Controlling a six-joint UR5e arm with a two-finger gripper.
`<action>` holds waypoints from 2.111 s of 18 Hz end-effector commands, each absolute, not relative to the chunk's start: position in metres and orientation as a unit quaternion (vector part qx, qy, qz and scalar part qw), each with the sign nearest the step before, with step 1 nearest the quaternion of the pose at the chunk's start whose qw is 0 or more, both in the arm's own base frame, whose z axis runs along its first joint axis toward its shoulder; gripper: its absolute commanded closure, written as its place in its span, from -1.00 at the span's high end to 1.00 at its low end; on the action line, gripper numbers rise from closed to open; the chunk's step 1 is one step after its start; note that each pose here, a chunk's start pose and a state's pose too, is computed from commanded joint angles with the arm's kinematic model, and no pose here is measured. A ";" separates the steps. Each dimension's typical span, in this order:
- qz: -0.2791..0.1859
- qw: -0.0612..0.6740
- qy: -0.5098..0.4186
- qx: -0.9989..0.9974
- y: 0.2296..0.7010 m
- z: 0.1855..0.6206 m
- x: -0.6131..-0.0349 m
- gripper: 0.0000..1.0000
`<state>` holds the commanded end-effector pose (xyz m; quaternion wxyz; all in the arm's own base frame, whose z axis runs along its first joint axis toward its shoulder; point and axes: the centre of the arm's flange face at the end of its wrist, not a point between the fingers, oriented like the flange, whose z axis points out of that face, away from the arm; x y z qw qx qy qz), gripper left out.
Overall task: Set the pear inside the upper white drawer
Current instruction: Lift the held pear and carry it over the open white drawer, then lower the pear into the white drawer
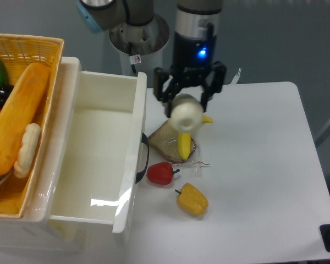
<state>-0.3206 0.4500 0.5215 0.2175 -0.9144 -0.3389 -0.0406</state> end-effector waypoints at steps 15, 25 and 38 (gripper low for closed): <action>-0.073 0.181 -0.272 -0.942 0.504 0.482 -0.255 0.06; -0.074 0.182 -0.256 -0.947 0.512 0.483 -0.240 0.10; -0.074 0.178 -0.246 -0.950 0.517 0.477 -0.239 0.83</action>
